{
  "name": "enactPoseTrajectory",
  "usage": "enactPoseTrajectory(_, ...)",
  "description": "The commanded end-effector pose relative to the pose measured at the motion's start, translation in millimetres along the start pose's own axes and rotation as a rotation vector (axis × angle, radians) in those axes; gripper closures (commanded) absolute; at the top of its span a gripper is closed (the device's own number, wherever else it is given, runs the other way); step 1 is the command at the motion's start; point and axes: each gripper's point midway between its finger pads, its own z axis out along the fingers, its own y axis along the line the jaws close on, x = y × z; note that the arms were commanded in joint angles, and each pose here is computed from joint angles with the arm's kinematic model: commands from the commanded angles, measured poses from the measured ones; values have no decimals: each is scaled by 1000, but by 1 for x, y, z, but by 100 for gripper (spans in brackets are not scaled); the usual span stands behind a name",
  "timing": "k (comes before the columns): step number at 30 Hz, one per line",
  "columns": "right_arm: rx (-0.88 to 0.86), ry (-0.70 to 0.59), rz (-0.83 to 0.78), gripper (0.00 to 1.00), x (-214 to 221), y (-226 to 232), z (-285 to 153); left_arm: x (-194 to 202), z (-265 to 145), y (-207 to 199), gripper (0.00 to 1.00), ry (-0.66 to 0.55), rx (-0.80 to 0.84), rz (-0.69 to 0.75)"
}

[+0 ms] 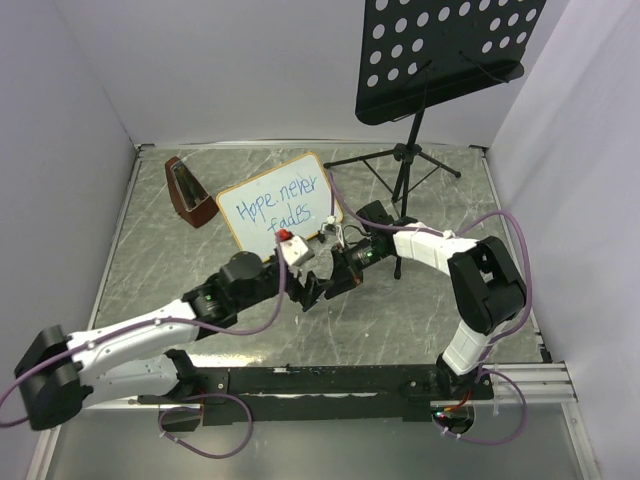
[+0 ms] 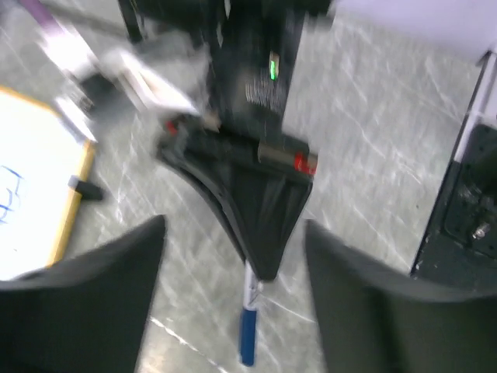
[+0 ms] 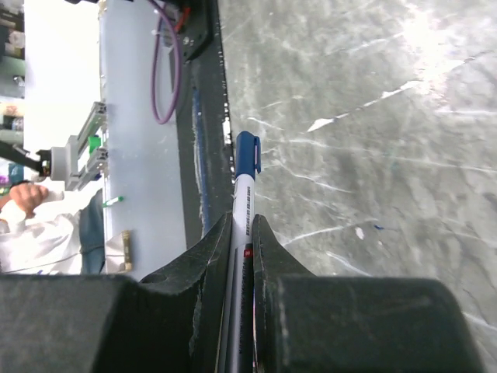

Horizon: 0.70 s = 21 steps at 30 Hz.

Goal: Write a sentence on the whiteboard
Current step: Close the whiteboard marker at the center of the board.

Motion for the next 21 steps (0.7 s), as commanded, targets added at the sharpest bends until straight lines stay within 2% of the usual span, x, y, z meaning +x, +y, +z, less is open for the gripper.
enactPoseTrajectory(1, -58, -20, -23, 100, -11, 9, 0, -8, -18, 6, 13, -15, -50, -23)
enactPoseTrajectory(6, -58, -26, -7, 100, -11, 7, 0, 24, -21, -2, 1, 121, -15, -64)
enactPoseTrajectory(11, -48, -42, 49, 100, -13, 0, -3, 47, -15, -16, 1, 234, -24, -48)
enactPoseTrajectory(15, -41, -54, 93, 100, -13, -6, -5, 55, -13, -11, 2, 286, -106, -5)
enactPoseTrajectory(21, -43, -77, 131, 100, -15, -11, -10, 58, -9, -3, 11, 310, -178, 23)
